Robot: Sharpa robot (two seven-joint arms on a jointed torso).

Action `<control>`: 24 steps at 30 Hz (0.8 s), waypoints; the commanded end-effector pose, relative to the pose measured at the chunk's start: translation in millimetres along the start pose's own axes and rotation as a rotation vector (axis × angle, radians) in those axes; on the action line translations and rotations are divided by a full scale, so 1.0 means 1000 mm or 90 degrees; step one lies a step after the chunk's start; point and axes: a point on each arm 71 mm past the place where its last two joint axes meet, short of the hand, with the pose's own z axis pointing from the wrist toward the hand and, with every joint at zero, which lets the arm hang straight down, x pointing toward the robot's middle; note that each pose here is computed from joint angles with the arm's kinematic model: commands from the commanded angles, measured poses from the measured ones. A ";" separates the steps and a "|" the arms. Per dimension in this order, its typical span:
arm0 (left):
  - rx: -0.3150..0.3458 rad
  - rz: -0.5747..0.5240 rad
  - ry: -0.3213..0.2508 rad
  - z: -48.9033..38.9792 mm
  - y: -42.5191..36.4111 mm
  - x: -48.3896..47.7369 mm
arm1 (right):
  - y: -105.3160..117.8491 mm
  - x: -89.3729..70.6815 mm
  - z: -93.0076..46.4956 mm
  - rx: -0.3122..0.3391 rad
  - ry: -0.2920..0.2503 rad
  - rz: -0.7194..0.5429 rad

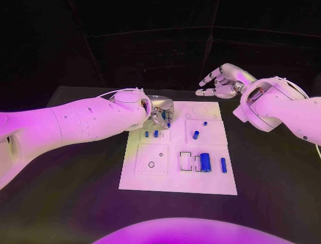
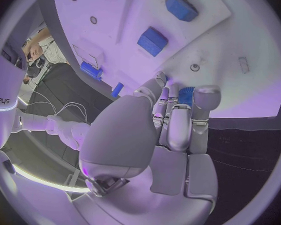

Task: Assemble the parts on the task board

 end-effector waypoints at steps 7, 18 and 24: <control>0.001 0.011 0.019 0.0016 0.0003 0.0044 | 0.003 0.000 0.001 -0.009 0.001 0.000; 0.007 0.009 0.032 0.0027 -0.0018 0.0083 | 0.003 0.000 0.001 -0.011 -0.001 0.001; 0.008 0.009 0.036 0.0027 -0.0029 0.0093 | 0.003 0.000 0.001 -0.010 -0.001 0.001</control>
